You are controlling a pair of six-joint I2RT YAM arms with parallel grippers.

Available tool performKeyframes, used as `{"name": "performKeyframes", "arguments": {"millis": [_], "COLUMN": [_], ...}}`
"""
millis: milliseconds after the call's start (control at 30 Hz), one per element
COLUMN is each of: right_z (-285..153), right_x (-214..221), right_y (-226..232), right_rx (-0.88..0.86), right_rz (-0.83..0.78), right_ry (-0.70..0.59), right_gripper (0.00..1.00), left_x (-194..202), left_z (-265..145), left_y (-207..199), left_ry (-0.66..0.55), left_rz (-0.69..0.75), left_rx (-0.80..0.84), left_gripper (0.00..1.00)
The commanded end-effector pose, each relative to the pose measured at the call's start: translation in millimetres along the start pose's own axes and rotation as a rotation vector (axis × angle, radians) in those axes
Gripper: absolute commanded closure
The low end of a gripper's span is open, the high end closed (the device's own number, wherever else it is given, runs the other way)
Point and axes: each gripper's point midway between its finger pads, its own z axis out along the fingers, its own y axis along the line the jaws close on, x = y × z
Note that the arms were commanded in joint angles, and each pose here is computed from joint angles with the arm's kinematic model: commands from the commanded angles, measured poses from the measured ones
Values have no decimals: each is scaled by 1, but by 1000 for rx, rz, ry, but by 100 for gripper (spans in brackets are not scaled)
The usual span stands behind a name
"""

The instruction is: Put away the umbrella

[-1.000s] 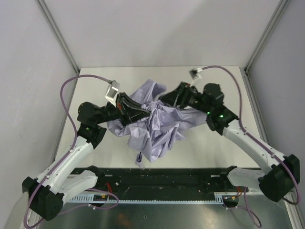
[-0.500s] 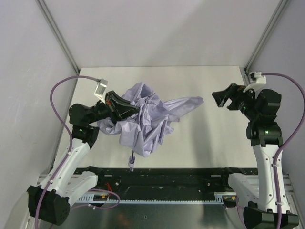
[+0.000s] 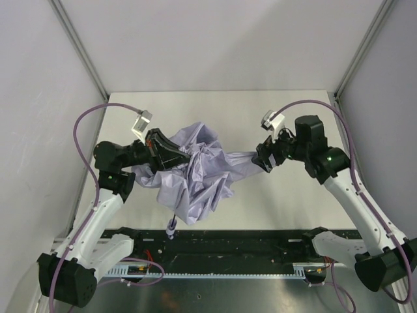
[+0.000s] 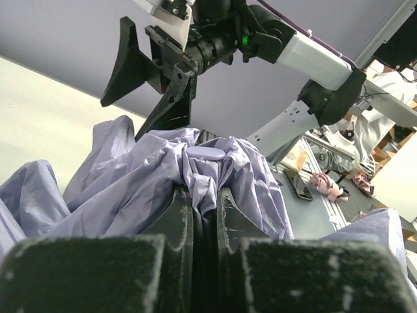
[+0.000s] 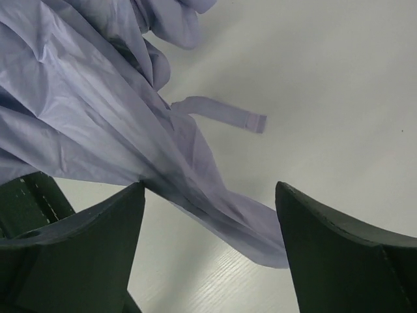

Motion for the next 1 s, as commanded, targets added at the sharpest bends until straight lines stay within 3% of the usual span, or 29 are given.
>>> {"name": "performKeyframes", "arguments": {"millis": [0,167,333,533,600,767,967], "right_z": [-6,2,9,8,8,6,-19], "right_x": [-22,-12,1,0,-6,-36,-104], "right_y": [6,19,19,16,20,33,75], "right_rx": [-88,-172,-164,-137,-160,-209,-389], "right_rz": [-161,-130,-131,-145,-143,-104,76], "right_ry": [-28,12,72,67,36,-86,-322], "right_gripper": [17,28,50,52,59,95,100], "left_x": [-16,-20,-24,-30,-32,-36,-35], "left_z": [-1,0,0,1,2,5,16], "left_y": [-23,-27,-30,-34,-34,-38,-33], "left_ry": [-15,-13,-17,-26,-29,-45,-83], "left_rz": [101,115,125,133,134,154,175], "left_rx": [49,58,60,63,64,72,69], "left_gripper": [100,100,100,100,100,100,100]}}
